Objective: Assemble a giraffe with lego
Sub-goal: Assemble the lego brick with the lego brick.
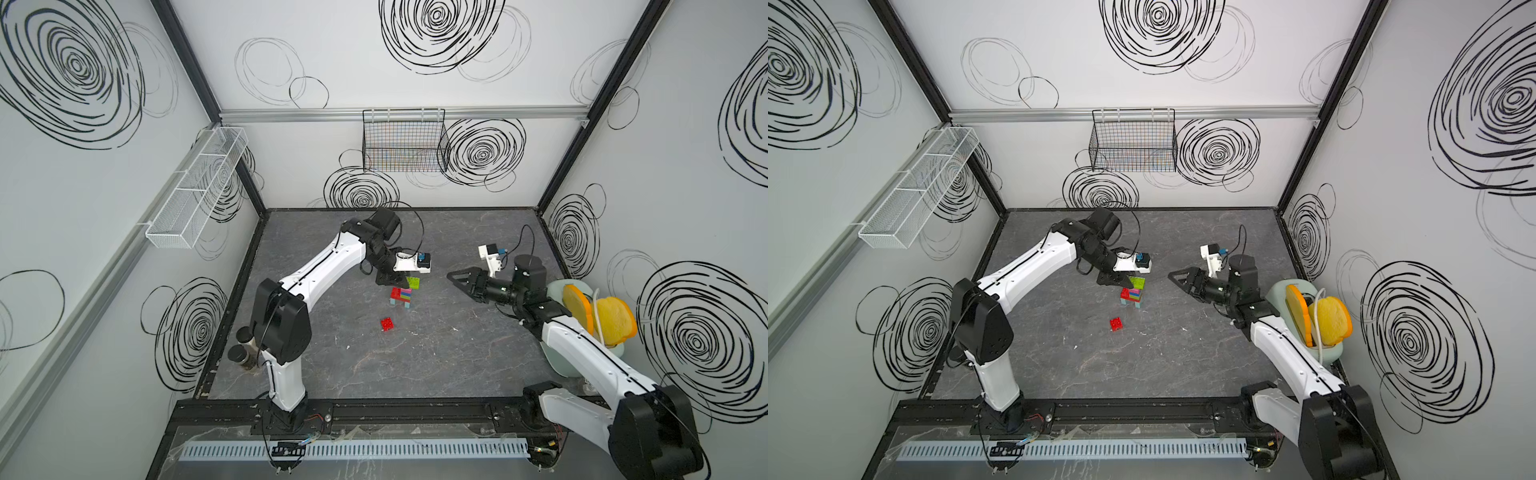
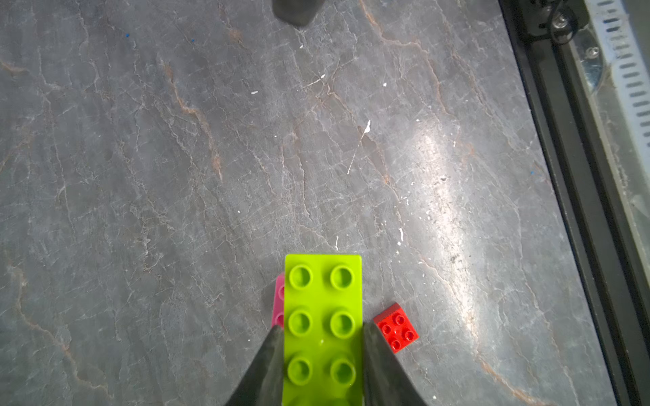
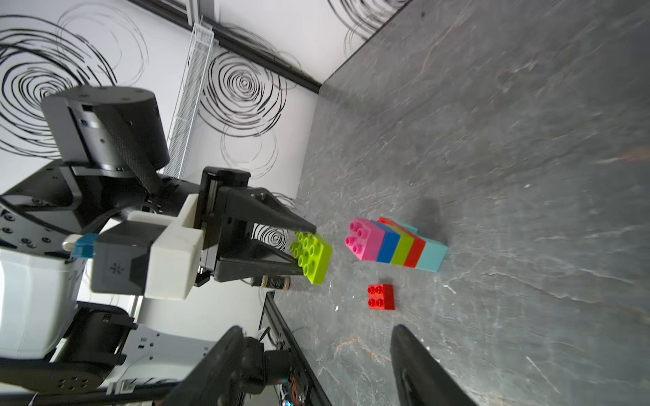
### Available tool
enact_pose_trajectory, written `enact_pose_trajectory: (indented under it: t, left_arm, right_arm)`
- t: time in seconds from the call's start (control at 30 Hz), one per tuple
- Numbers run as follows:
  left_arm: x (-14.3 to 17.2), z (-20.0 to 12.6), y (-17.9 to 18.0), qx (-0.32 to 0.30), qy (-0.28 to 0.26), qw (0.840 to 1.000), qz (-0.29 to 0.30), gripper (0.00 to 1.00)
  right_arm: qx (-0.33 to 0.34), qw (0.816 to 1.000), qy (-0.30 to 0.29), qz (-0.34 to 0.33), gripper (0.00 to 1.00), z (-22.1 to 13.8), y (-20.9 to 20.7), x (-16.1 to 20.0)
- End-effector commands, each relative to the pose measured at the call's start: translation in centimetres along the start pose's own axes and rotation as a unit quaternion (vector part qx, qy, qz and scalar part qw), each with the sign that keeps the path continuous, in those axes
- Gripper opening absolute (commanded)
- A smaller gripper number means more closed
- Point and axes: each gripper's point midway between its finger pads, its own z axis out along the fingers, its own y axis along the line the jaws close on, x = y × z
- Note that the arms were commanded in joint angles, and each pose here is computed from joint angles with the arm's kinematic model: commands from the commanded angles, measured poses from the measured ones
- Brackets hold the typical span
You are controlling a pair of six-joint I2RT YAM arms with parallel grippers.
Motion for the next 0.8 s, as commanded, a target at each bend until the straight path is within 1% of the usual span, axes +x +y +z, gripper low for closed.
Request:
enact_pose_trajectory:
  t: [0.0,0.13,0.27,0.47,0.57,0.77]
  left_arm:
    - [-1.5,-0.7,0.0,-0.01,-0.033,0.999,0.031,0.22]
    - [-2.0,-0.5,0.0,-0.013,-0.036,0.998,0.042,0.22]
    - [-2.2,0.0,0.1,-0.016,-0.039,0.998,0.056,0.22]
    - [-2.5,-0.1,0.1,-0.016,-0.046,0.997,0.062,0.22]
    - [-2.7,0.0,0.3,-0.015,-0.049,0.997,0.057,0.22]
    - [-3.0,0.1,-0.1,-0.011,-0.056,0.996,0.062,0.22]
  right_arm:
    - [-0.057,0.998,0.011,-0.012,0.66,1.4,2.3,0.2]
    - [-0.075,0.997,0.029,0.0,0.64,2.8,2.5,0.6]
    - [-0.074,0.996,0.045,0.009,0.61,4.1,1.9,1.1]
    - [-0.074,0.996,0.048,0.022,0.58,4.9,0.9,1.1]
    - [-0.078,0.995,0.054,0.035,0.55,5.3,0.5,1.3]
    - [-0.087,0.993,0.064,0.037,0.45,6.3,0.5,1.6]
